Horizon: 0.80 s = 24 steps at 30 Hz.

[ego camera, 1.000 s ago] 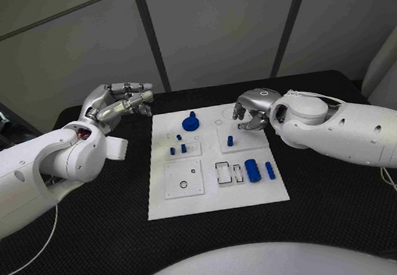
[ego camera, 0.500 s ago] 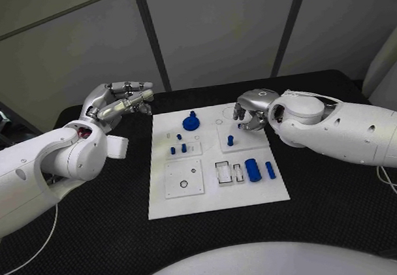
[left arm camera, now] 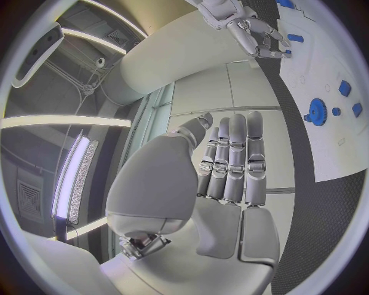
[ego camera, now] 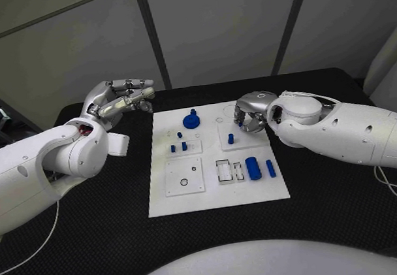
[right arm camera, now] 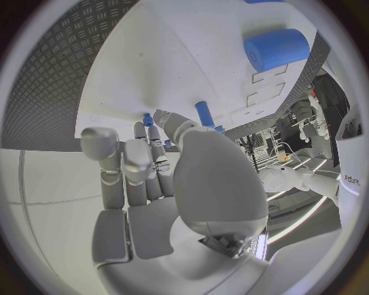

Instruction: Assemble the parts on the task board

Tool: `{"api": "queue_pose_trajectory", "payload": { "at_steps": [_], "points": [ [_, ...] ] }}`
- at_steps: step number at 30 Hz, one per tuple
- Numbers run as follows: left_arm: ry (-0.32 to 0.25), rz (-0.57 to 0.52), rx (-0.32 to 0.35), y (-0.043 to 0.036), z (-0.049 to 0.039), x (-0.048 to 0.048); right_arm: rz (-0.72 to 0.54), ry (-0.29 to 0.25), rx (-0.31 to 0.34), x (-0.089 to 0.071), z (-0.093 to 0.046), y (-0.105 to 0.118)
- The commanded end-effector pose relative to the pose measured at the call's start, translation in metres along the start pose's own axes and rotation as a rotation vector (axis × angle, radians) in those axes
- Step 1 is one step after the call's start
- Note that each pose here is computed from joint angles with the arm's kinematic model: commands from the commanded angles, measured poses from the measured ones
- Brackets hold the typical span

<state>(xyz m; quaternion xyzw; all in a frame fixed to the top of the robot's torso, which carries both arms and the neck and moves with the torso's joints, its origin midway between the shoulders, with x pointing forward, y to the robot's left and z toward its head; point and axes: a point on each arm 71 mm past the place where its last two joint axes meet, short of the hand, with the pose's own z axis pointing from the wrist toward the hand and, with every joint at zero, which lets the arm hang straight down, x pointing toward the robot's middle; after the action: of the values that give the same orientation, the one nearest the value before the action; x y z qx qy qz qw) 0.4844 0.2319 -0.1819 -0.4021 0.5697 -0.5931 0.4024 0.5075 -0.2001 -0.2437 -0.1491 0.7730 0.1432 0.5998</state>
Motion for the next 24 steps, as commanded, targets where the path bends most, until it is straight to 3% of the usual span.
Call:
{"api": "queue_pose_trajectory", "payload": {
  "at_steps": [1, 15, 24],
  "points": [
    [0.009, -0.009, 0.012, -0.0016, 0.0008, 0.0014, -0.010, 0.034, 0.003, 0.0030, 0.0009, 0.0004],
    [0.011, -0.009, 0.010, -0.0011, 0.0014, 0.0015, -0.009, 0.054, 0.016, 0.0096, 0.0027, -0.0017],
    [0.011, -0.009, 0.008, -0.0007, 0.0018, 0.0014, 0.000, 0.005, 0.018, 0.0065, 0.0031, -0.0021]
  ]
}}
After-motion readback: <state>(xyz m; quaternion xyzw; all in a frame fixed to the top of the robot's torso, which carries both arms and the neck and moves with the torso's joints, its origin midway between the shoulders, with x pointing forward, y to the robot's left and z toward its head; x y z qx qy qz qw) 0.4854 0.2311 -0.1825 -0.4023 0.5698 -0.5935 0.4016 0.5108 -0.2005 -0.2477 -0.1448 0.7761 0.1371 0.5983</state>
